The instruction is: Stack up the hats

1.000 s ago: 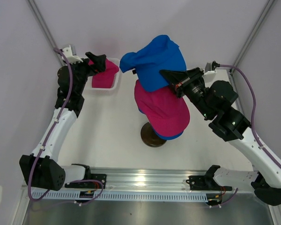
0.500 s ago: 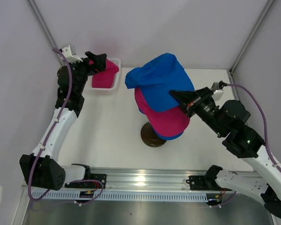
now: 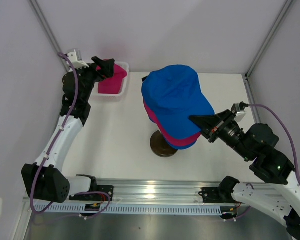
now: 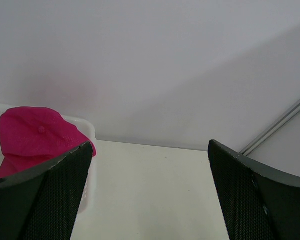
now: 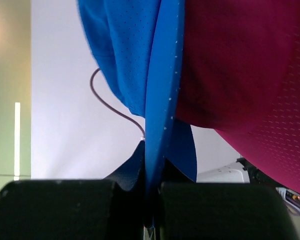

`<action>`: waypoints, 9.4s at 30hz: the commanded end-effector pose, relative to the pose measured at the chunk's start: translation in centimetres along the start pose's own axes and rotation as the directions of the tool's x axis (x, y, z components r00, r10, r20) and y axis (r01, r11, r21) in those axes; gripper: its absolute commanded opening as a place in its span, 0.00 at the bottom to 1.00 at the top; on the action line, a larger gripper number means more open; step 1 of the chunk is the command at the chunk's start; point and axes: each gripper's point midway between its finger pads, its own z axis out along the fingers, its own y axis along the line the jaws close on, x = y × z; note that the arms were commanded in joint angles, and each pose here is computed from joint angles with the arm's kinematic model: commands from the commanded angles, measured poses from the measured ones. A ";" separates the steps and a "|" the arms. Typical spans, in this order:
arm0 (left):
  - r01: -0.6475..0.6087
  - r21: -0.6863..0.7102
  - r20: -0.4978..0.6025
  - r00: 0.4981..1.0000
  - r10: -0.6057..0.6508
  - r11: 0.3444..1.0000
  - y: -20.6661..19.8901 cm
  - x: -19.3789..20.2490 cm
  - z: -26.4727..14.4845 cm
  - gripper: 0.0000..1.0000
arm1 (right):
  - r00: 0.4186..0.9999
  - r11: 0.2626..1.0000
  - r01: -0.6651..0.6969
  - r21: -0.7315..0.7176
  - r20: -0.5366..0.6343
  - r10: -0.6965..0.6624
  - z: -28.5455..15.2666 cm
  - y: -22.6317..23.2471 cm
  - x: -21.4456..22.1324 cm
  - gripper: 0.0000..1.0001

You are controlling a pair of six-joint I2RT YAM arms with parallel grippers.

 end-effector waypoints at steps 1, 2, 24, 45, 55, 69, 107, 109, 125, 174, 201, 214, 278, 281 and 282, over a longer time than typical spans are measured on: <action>0.004 0.040 0.049 0.999 -0.006 0.999 -0.8 -1.5 -0.1 0.99 | 0.998 0.990 -0.015 0.139 -0.055 0.023 0.2 -4.6 1.2 0.00; 0.005 0.040 0.049 0.999 -0.007 0.999 -0.8 -1.5 -0.1 0.99 | 0.998 0.990 -0.011 0.143 -0.055 0.019 0.0 -4.7 1.2 0.00; -0.030 0.088 0.042 0.999 0.026 0.996 -2.6 -1.9 -0.5 1.00 | 0.987 0.931 0.161 0.328 -0.057 -0.150 -1.4 -13.3 0.5 0.54; -0.143 0.020 0.008 0.990 0.143 0.989 -1.1 -1.4 0.5 0.99 | 0.771 0.568 0.449 0.690 0.021 -0.636 -5.2 -12.2 -9.0 0.93; -0.138 -0.199 -0.157 0.982 0.108 0.970 7.0 2.4 3.8 0.99 | 0.594 0.514 0.553 0.655 0.122 -0.795 0.6 -6.5 -20.8 0.95; -0.196 -0.281 -0.464 0.885 0.045 0.940 17.3 10.1 16.0 0.99 | 0.685 0.586 0.593 0.552 0.035 -0.727 10.2 -14.0 -30.1 0.96; 0.010 -0.226 -0.281 0.957 -0.075 0.974 17.3 9.7 20.8 0.01 | 0.662 0.605 0.680 0.414 0.008 -0.749 17.9 -15.2 -32.4 0.96; -0.102 -0.305 -0.277 0.961 0.014 0.947 18.4 7.0 19.5 0.24 | 0.672 0.621 0.681 0.388 0.004 -0.740 18.4 -15.4 -32.1 0.96; -0.004 -0.362 -0.526 0.826 -0.201 0.932 28.1 14.3 13.6 0.96 | 0.680 0.635 0.697 0.333 -0.027 -0.733 19.4 -16.5 -31.6 0.96; 0.881 0.472 0.325 -0.142 -0.935 0.030 -15.8 -4.1 19.7 0.01 | 0.796 0.671 0.606 -0.428 0.331 -0.507 22.5 -11.1 -31.9 0.95; 0.939 0.325 0.230 -0.193 -0.954 -0.112 -15.4 7.7 21.7 0.01 | 0.781 0.528 0.618 -0.583 0.377 -0.498 31.1 -13.5 -27.1 0.99; 0.940 0.294 0.208 -0.240 -0.948 -0.173 -14.8 9.2 22.4 0.01 | 0.781 0.422 0.586 -0.692 0.343 -0.522 32.3 -10.4 -23.1 0.81; -0.389 0.210 0.083 0.921 0.380 0.897 -6.1 2.7 6.6 1.00 | 0.849 0.882 0.442 -0.166 -0.240 -0.471 20.3 0.6 -27.5 0.00; -0.351 0.211 0.076 0.936 0.343 0.912 -6.1 2.8 6.4 0.99 | 0.842 0.844 0.463 -0.270 -0.165 -0.514 20.4 6.4 -24.8 0.00; -0.342 0.208 0.070 0.940 0.335 0.916 -6.0 3.0 6.3 1.00 | 0.845 0.836 0.465 -0.291 -0.136 -0.517 20.5 7.9 -24.3 0.00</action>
